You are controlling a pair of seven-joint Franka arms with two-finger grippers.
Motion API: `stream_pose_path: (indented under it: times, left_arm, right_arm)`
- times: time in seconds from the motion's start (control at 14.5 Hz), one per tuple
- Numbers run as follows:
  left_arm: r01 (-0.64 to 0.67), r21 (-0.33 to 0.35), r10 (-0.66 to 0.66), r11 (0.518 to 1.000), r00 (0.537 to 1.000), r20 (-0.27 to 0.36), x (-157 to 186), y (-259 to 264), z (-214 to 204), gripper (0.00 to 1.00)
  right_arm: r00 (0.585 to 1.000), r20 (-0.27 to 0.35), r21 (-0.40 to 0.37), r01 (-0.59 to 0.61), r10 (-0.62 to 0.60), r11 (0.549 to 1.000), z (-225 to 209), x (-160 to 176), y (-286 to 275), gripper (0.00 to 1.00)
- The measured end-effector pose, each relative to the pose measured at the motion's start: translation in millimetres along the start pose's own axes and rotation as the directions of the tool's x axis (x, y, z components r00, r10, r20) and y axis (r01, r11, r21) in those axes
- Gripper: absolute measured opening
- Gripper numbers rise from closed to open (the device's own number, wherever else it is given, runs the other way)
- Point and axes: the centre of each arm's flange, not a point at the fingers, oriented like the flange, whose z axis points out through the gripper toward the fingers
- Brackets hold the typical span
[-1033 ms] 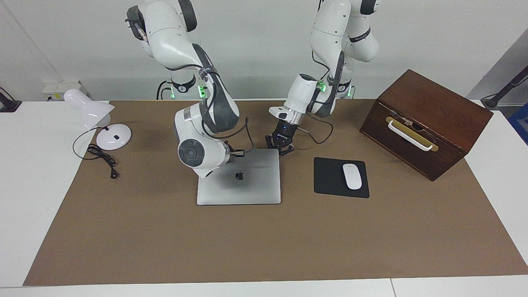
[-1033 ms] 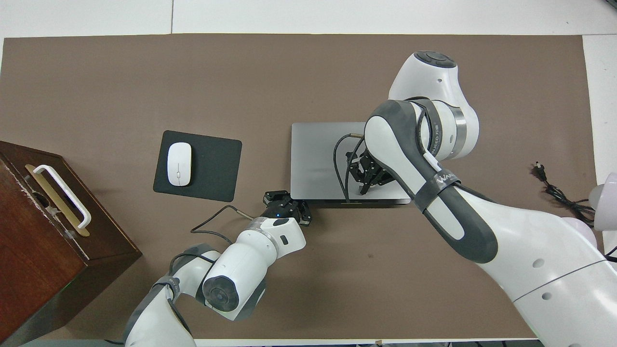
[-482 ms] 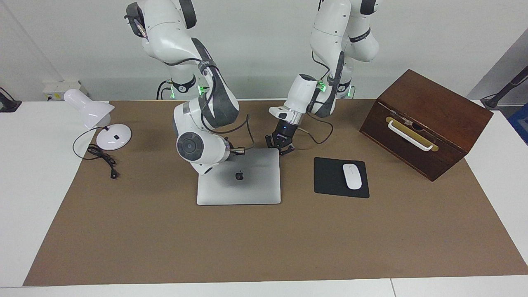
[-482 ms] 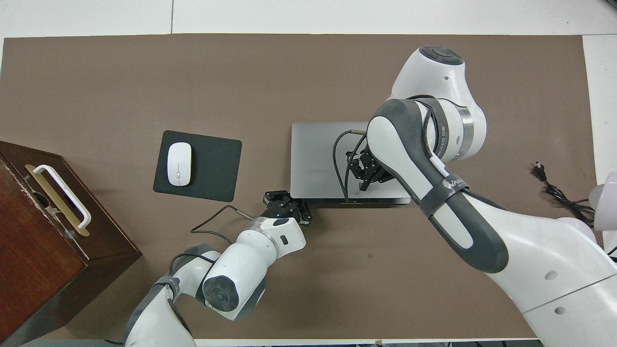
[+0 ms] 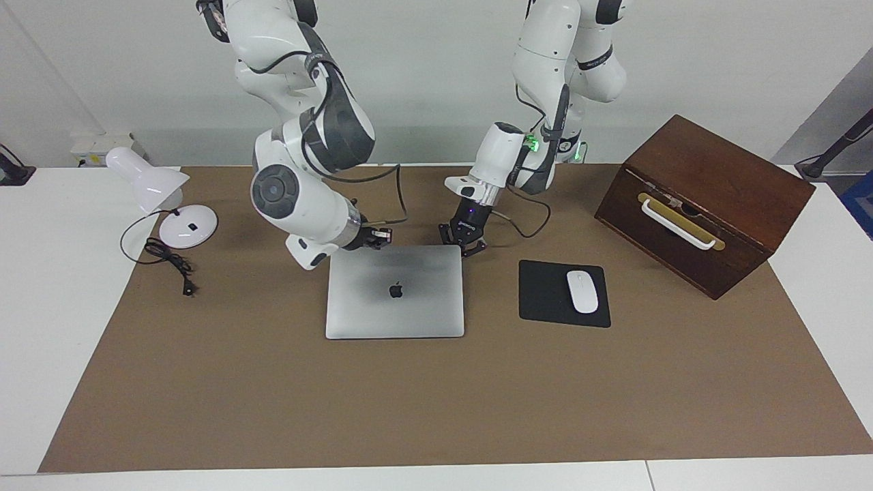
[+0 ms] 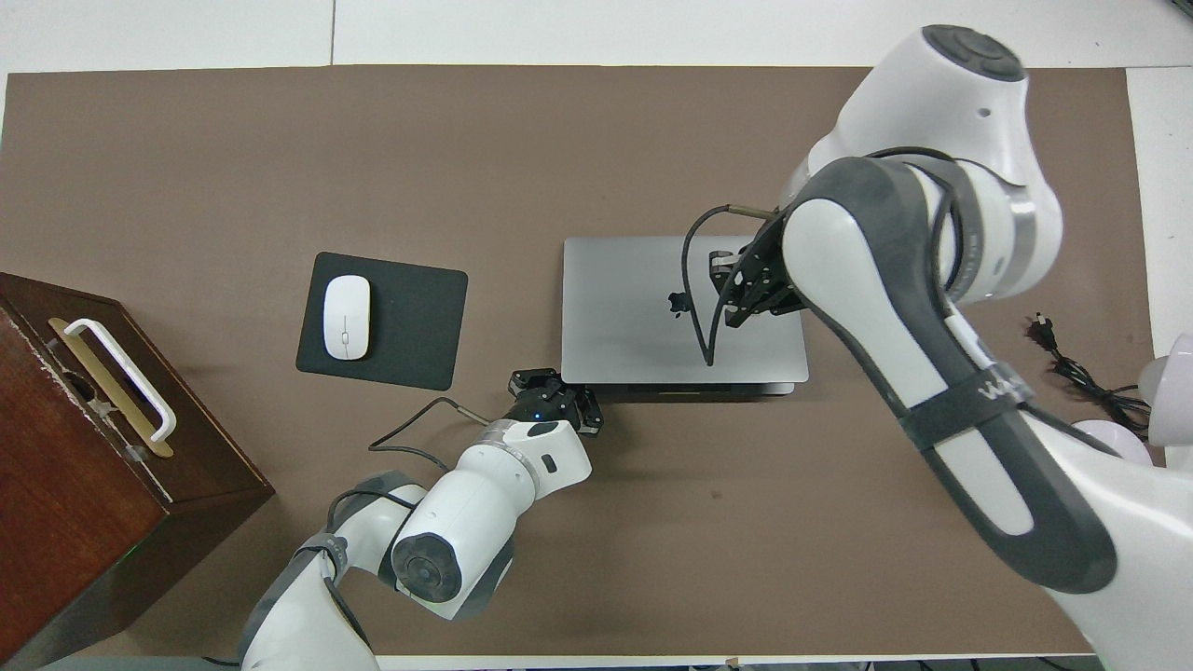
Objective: Close laptop with both arms
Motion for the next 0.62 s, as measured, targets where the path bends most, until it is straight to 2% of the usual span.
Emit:
stream_pose_path:
  times: [0.14,0.41,0.62]
  left_arm:
    - [0.005,0.000,-0.005,1.000,1.000,0.000,0,0,0,0.01]
    - [0.013,0.001,-0.013,1.000,1.000,0.014,2,-1,0,0.01]
    - [0.033,0.011,-0.034,0.999,0.995,0.094,12,-10,-4,0.01]
  right_arm:
    - [0.998,-0.065,-0.017,0.010,-0.011,1.000,-40,-4,22,0.01]
    - [0.985,-0.146,-0.101,0.077,-0.091,0.992,-109,-11,71,0.01]
    - [0.969,-0.179,-0.196,0.137,-0.173,0.971,-144,-15,102,0.01]
